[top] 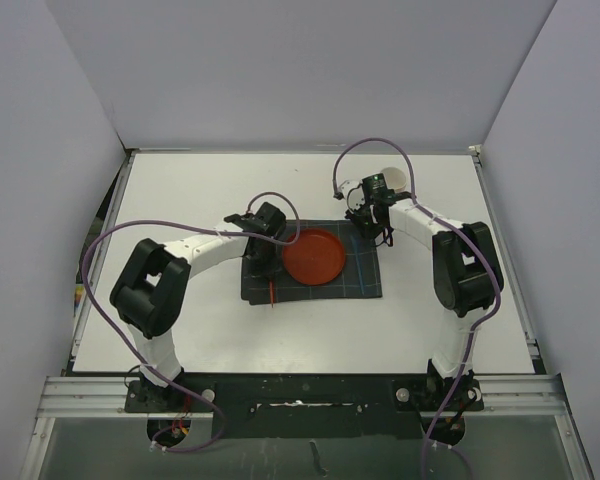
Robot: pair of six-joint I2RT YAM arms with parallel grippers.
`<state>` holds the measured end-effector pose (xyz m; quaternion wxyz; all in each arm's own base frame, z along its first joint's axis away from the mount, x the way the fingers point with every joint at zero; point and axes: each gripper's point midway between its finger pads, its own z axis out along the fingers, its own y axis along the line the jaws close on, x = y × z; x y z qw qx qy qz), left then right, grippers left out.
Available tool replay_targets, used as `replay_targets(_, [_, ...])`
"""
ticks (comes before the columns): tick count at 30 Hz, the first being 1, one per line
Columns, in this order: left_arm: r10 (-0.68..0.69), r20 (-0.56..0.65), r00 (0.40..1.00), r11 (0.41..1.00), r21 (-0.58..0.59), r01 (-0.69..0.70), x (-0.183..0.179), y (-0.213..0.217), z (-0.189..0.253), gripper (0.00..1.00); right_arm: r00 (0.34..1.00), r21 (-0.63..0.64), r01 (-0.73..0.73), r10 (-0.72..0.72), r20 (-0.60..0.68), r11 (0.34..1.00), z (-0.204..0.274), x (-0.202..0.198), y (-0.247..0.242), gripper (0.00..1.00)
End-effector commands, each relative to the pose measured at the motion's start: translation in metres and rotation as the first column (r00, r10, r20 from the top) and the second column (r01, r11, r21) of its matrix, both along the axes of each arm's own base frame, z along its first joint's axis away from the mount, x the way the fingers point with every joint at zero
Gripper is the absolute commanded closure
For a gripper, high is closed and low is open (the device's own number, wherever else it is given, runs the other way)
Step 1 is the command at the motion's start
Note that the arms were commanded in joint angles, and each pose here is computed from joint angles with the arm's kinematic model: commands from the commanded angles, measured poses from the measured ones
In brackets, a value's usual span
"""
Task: Set the dinner table for one person
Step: Adjust the fork on the napkin.
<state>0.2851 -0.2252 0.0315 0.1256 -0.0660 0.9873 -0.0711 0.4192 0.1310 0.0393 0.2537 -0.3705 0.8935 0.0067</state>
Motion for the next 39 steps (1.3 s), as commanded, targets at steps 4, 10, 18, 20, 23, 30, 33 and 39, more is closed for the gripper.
replay_targets(4, [0.002, 0.046, 0.999, 1.000, -0.016, -0.001, 0.014, -0.008, 0.004, 1.00, 1.000, 0.022, -0.002, 0.001, 0.022, 1.000, 0.006, 0.009, 0.002, 1.00])
replay_targets(10, [-0.006, 0.083, 0.997, 1.000, -0.016, 0.007, 0.020, -0.008, 0.018, 1.00, 1.000, 0.021, -0.003, 0.002, 0.013, 1.000, 0.004, 0.008, 0.003, 1.00])
replay_targets(18, [-0.010, 0.077, 0.997, 1.000, -0.001, 0.010, 0.023, -0.006, 0.012, 1.00, 1.000, 0.020, -0.002, 0.001, 0.015, 1.000, 0.005, 0.007, 0.002, 1.00])
replay_targets(20, [-0.011, 0.079, 0.997, 1.000, -0.003, 0.012, 0.025, -0.006, 0.008, 1.00, 1.000, 0.020, -0.002, 0.001, 0.017, 1.000, 0.006, 0.007, 0.002, 1.00])
replay_targets(23, [-0.015, 0.075, 0.997, 1.000, 0.003, 0.015, 0.027, -0.006, 0.004, 1.00, 1.000, 0.020, -0.003, 0.002, 0.016, 1.000, 0.006, 0.007, 0.002, 1.00])
replay_targets(30, [-0.008, 0.074, 0.997, 1.000, 0.006, 0.008, 0.033, -0.002, -0.003, 1.00, 1.000, 0.020, 0.000, 0.000, 0.015, 1.000, 0.006, 0.007, 0.001, 1.00])
replay_targets(33, [-0.009, 0.076, 0.997, 1.000, 0.005, 0.008, 0.035, -0.003, -0.003, 1.00, 1.000, 0.019, 0.000, 0.000, 0.013, 1.000, 0.005, 0.007, 0.001, 1.00])
replay_targets(39, [-0.005, 0.098, 0.995, 1.000, 0.004, 0.004, 0.037, -0.002, 0.003, 0.61, 1.000, 0.023, -0.004, 0.004, 0.009, 1.000, 0.005, 0.006, 0.002, 1.00])
